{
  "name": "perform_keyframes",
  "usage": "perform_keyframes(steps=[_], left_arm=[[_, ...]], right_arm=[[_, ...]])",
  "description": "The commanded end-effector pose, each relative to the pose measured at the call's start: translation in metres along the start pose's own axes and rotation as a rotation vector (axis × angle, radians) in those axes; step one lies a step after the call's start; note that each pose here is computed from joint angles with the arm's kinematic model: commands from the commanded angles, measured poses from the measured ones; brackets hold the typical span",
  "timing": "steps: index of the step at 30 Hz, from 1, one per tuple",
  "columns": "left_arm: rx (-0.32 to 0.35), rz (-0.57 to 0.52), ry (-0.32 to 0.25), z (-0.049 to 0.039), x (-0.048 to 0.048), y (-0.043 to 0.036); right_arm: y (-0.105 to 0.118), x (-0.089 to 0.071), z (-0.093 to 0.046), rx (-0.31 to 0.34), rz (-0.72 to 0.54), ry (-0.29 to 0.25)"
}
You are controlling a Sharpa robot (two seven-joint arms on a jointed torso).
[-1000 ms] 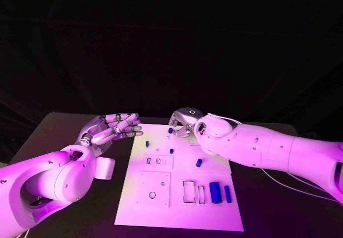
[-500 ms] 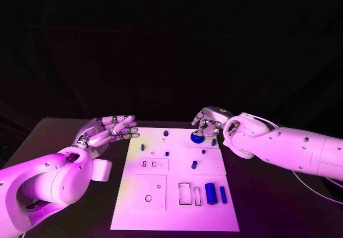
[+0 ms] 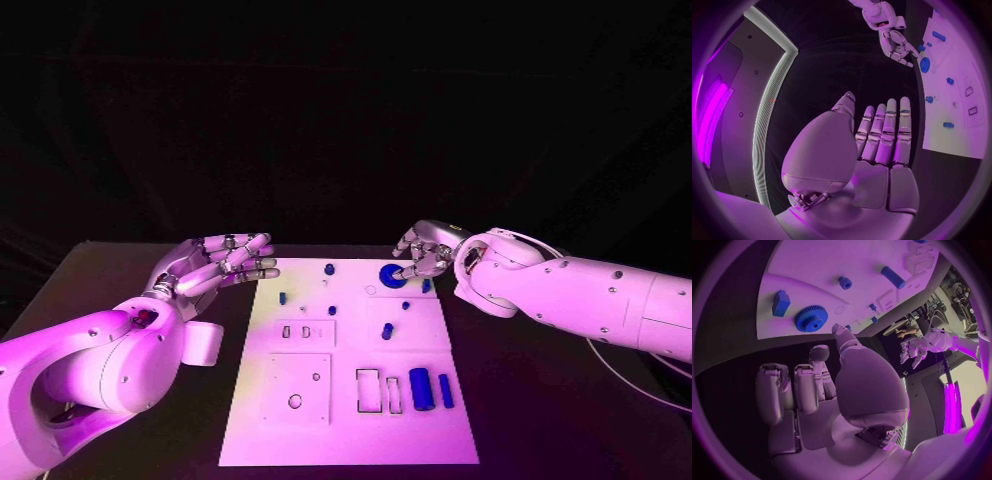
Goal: Assemble the parts on the task board
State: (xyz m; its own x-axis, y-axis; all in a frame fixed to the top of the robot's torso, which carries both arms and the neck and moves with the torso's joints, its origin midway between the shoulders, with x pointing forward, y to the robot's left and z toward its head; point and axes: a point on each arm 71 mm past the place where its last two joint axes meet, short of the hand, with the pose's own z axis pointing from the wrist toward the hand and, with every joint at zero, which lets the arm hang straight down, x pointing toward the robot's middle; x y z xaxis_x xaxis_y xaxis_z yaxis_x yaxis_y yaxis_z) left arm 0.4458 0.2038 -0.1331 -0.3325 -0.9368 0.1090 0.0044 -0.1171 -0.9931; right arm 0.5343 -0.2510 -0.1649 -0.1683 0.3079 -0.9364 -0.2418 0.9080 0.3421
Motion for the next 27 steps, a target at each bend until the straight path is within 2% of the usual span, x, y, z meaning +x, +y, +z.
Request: perform_keyframes(steps=[1, 8, 27], left_arm=[[0.007, -0.005, 0.025, 0.0006, 0.0030, -0.0011], [0.007, -0.005, 0.025, 0.0005, 0.0030, -0.0010], [0.006, -0.005, 0.024, 0.0003, 0.0027, -0.0011]], right_arm=[[-0.002, 0.006, 0.002, 0.021, -0.001, 0.048], [-0.003, 0.013, 0.009, 0.032, -0.015, 0.067], [-0.008, 0.018, 0.014, 0.045, -0.036, 0.096]])
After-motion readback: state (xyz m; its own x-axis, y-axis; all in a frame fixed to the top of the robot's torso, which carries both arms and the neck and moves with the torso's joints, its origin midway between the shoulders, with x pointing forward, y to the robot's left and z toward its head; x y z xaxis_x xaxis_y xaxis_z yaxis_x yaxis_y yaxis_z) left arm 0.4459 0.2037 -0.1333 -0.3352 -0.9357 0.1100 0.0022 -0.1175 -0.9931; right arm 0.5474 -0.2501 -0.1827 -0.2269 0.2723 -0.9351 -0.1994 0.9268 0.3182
